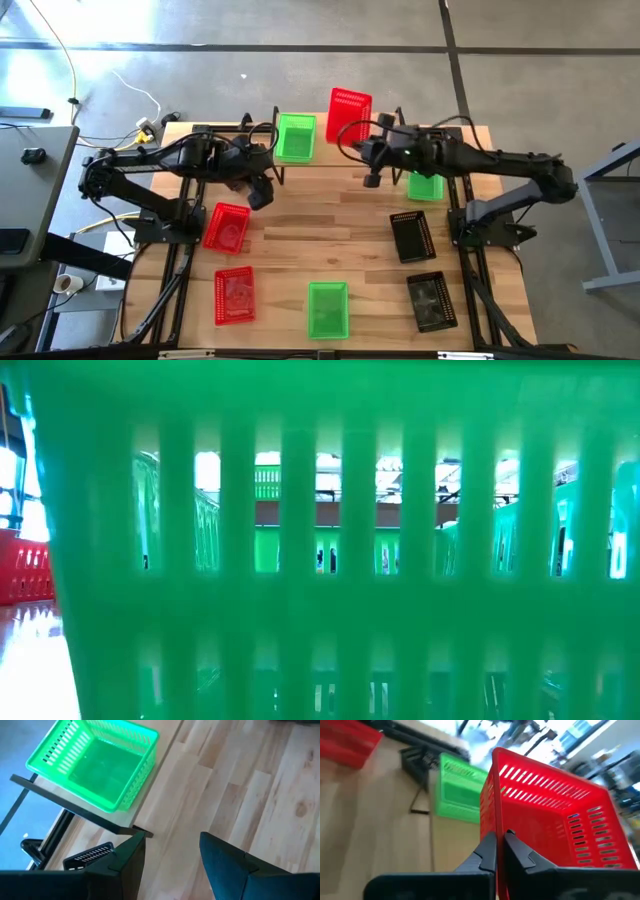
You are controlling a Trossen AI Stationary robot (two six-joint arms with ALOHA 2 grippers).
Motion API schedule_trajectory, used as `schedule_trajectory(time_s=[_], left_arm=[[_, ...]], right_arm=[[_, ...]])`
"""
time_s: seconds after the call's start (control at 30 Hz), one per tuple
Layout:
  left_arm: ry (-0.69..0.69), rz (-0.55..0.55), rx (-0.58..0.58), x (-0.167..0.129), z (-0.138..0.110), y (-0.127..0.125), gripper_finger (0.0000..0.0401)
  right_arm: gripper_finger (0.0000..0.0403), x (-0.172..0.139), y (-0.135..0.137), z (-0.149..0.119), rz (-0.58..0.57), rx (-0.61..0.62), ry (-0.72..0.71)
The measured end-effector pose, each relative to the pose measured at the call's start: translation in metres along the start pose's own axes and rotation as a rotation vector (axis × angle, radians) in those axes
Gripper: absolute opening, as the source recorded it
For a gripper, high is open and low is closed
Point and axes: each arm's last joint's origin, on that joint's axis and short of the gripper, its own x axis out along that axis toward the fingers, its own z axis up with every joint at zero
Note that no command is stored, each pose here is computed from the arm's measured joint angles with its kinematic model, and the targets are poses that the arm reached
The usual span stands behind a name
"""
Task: Stack baskets on shelf by color
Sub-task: Put the top right red bin on the shelf
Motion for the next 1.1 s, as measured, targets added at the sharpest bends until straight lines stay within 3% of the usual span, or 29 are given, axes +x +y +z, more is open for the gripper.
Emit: schedule_trajectory(time_s=[0.27, 0.47, 1.1], left_arm=[[0.003, 0.018, -0.017, 0.002, 0.001, 0.005, 0.0179], [-0.001, 0.035, -0.026, 0.002, 0.001, 0.005, 0.0179], [-0.014, 0.077, -0.093, 0.002, 0.001, 0.007, 0.0179]], right_arm=[[0.0000, 0.034, 0.007, -0.008, 0.132, -0.012, 0.075], [0.0000, 0.053, 0.011, -0.021, 0.163, -0.022, 0.162], [0.0000, 0.069, 0.005, -0.043, 0.259, 0.009, 0.249]])
